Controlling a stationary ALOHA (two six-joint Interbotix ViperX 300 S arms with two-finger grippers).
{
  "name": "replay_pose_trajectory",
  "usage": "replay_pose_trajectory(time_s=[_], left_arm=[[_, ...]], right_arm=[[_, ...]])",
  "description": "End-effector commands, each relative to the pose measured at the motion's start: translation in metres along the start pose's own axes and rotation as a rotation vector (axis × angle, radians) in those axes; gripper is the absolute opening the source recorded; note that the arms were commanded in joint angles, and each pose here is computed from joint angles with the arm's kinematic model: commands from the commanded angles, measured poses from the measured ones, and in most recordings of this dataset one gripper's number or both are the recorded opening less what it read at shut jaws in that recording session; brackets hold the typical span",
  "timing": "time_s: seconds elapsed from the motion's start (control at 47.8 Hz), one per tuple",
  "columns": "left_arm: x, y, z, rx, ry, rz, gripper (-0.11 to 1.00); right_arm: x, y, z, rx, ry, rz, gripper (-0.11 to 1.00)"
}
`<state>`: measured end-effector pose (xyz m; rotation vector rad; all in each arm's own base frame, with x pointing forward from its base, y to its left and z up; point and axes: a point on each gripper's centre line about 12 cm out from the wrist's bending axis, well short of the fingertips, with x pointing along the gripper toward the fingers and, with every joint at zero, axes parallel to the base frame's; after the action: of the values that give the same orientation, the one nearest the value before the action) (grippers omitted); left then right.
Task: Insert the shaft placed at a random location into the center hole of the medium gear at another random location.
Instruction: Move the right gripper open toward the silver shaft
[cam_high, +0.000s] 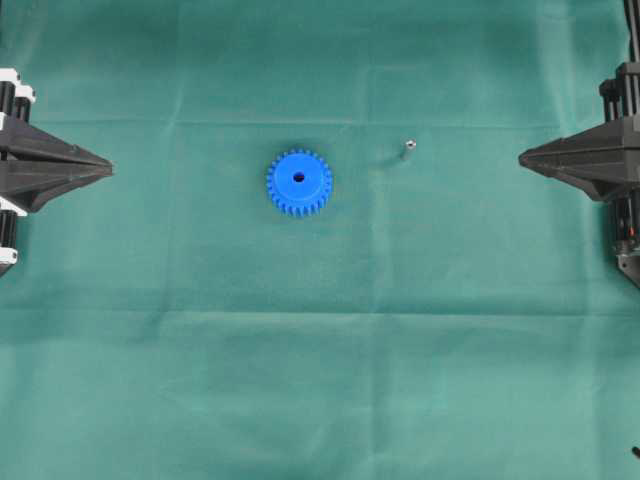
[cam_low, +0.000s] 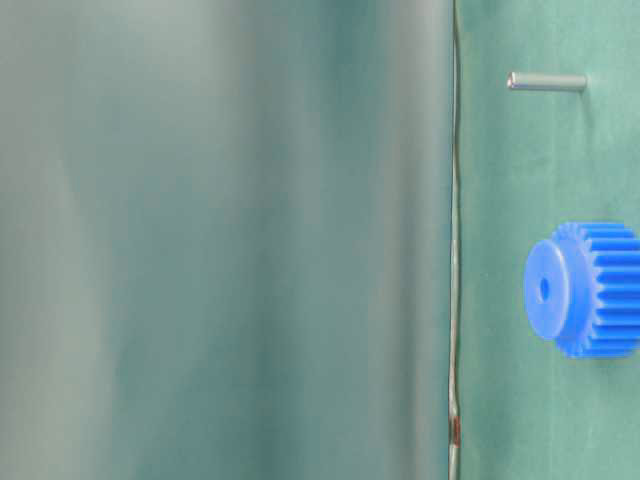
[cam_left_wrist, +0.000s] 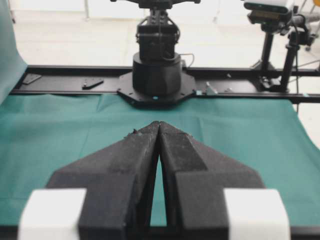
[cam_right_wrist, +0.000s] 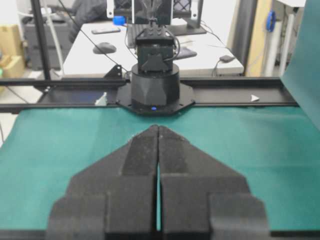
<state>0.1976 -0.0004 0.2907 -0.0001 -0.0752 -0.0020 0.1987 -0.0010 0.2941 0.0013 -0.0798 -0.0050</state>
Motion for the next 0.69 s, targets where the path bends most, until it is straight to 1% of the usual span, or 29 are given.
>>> replay_pose_trajectory(time_s=[0.0, 0.209, 0.418, 0.564, 0.606, 0.669], left_arm=[[0.004, -0.001, 0.007, 0.005, 0.009, -0.006, 0.0], [0.001, -0.001, 0.011, 0.015, 0.003, -0.007, 0.0], [0.0, -0.001, 0.012, 0.015, 0.005, -0.007, 0.0], [-0.001, -0.001, 0.011, 0.012, 0.008, -0.007, 0.0], [-0.001, -0.001, 0.011, 0.012, 0.008, -0.007, 0.0], [0.0, -0.001, 0.011, 0.012, 0.011, -0.007, 0.0]], right_arm=[[0.003, -0.001, 0.005, -0.011, -0.011, -0.006, 0.01], [0.006, -0.009, 0.007, -0.007, 0.005, -0.044, 0.01], [0.014, -0.012, -0.006, -0.003, 0.061, -0.055, 0.01], [0.022, -0.019, -0.019, 0.009, 0.113, -0.09, 0.01], [0.025, -0.025, -0.026, 0.016, 0.14, -0.114, 0.04], [0.028, -0.032, -0.035, 0.021, 0.176, -0.143, 0.15]])
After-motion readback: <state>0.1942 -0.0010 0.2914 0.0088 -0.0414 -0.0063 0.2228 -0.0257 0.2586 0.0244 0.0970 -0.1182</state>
